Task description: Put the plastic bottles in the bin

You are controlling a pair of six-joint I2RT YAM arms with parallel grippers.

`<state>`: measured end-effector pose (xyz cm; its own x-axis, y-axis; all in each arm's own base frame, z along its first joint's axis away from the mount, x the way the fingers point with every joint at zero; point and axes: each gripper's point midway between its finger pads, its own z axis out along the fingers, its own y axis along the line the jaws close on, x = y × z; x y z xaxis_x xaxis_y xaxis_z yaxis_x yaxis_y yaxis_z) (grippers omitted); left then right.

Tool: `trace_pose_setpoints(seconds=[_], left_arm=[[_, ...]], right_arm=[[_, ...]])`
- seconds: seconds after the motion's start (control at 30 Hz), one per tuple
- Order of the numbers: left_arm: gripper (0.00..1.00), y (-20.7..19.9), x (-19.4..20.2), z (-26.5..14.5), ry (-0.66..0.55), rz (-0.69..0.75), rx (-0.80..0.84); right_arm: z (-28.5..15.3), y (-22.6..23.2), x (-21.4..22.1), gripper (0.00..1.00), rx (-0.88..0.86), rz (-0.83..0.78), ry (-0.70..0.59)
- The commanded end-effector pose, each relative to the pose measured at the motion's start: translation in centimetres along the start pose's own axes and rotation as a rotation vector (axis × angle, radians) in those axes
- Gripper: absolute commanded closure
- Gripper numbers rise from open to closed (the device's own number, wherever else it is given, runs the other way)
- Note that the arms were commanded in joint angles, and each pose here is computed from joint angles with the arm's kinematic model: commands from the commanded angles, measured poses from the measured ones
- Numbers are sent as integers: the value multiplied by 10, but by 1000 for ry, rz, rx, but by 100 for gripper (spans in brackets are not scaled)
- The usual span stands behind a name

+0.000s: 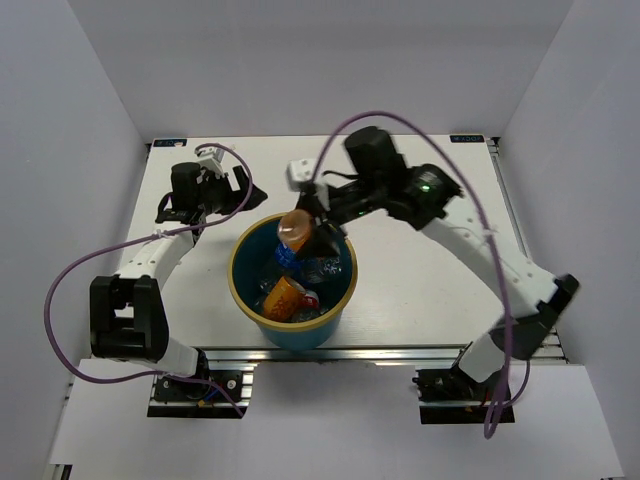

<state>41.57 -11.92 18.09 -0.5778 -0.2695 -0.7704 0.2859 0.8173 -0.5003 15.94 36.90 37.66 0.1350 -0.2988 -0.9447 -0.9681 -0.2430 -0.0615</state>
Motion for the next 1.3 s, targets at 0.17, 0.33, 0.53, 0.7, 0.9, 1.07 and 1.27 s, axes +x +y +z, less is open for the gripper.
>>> trace_pose_setpoints(seconds=[0.17,0.33,0.53,0.7,0.9,1.07,1.27], left_arm=[[2,0,-4,-10,-16,16,-31],[2,-1,-7,-13,-27,22,-34],[2,0,-5,-12,-17,18,-37],[2,5,-1,-12,-10,18,-54],[2,6,1,-12,-6,7,-67],[2,7,5,-15,-12,4,-73],[2,8,8,-18,-26,-10,-76]], right_arm=[[31,-5,28,11,-61,56,170],[13,-8,4,11,38,-43,110],[-56,-43,-15,10,310,-23,-16],[-137,-91,6,11,598,86,-100],[-217,-118,123,11,1014,496,-179],[-249,-94,243,11,1453,881,-194],[-250,-68,303,11,1595,943,-212]])
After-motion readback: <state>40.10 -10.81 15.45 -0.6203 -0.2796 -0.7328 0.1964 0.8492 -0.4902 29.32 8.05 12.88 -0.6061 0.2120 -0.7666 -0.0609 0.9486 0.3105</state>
